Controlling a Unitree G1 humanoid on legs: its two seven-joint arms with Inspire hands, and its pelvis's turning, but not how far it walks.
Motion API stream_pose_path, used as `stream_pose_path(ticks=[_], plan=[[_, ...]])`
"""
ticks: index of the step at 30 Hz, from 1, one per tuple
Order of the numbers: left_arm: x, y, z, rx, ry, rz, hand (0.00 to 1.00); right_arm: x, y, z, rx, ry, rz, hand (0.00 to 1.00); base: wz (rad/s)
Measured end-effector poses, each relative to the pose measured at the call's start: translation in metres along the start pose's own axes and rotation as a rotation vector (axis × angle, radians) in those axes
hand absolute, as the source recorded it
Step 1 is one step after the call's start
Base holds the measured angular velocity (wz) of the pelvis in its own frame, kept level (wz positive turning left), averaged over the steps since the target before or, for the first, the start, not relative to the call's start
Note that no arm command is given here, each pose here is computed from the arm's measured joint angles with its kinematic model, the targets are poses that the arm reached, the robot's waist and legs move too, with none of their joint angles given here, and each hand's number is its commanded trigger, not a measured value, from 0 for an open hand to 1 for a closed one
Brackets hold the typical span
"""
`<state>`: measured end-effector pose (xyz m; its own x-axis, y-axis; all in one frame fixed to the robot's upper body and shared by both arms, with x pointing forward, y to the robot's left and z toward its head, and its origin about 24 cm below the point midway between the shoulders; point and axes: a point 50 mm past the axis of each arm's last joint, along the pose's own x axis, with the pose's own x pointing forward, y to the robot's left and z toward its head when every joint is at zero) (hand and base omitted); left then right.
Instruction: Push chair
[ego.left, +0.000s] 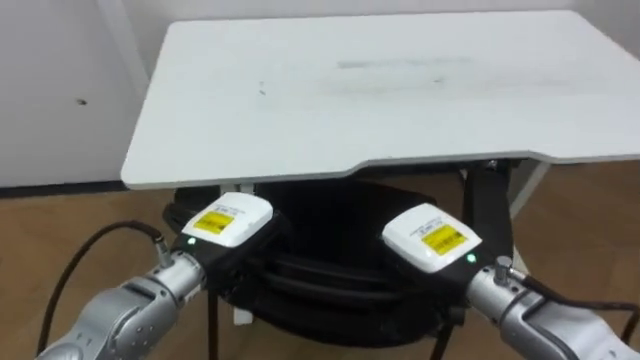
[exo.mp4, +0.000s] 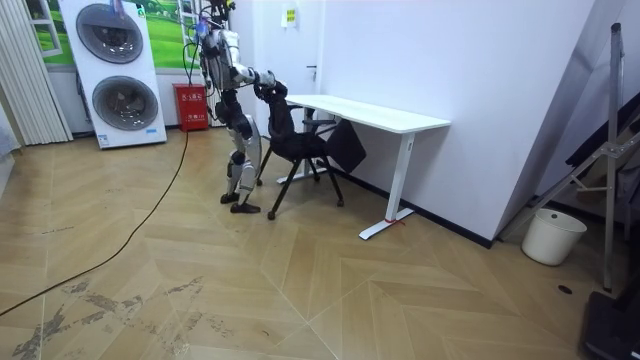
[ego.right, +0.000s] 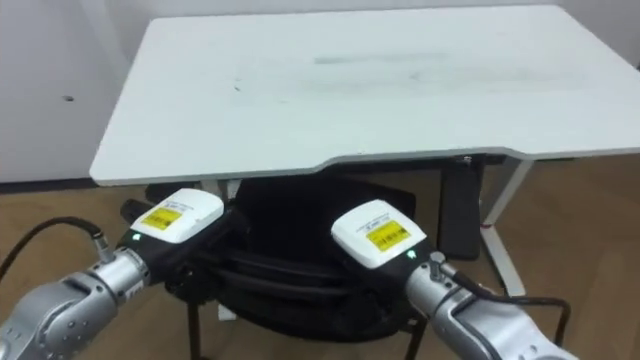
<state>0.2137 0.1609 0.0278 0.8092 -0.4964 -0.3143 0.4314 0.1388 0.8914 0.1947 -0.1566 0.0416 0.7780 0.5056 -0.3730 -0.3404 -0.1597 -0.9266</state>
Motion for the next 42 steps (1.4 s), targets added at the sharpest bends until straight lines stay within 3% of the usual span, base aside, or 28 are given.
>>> stream_pose_path(ticks=[5,9,30,31,32,33,39,42], plan=[[-0.004,-0.001,-0.001,-0.018,0.011,0.039,1.0,0.0,-0.004,0.003,0.003,-0.003,-0.007,1.0,0.26],[-0.008,-0.009,-0.002,-0.04,0.03,0.027,1.0,-0.002,-0.005,0.005,-0.005,-0.012,0.017,1.0,-0.02],[-0.011,-0.016,-0.001,-0.043,0.03,-0.004,1.0,-0.003,0.001,0.01,0.007,-0.022,0.057,1.0,0.03],[-0.011,-0.016,-0.001,-0.043,0.029,-0.003,0.76,-0.003,0.001,0.01,0.006,-0.022,0.057,0.71,0.07],[-0.01,-0.015,-0.001,-0.04,0.027,0.0,0.08,-0.003,0.0,0.009,0.005,-0.021,0.055,0.49,0.1],[-0.01,-0.013,-0.001,-0.037,0.023,0.006,0.0,-0.003,-0.001,0.009,0.004,-0.018,0.051,0.0,0.1],[-0.008,-0.011,0.0,-0.068,0.033,0.03,0.0,-0.004,-0.005,0.007,0.009,0.001,0.042,0.0,0.02],[-0.006,-0.01,0.001,-0.192,0.039,0.04,0.0,-0.003,-0.017,0.014,0.1,-0.025,-0.025,0.0,0.03]])
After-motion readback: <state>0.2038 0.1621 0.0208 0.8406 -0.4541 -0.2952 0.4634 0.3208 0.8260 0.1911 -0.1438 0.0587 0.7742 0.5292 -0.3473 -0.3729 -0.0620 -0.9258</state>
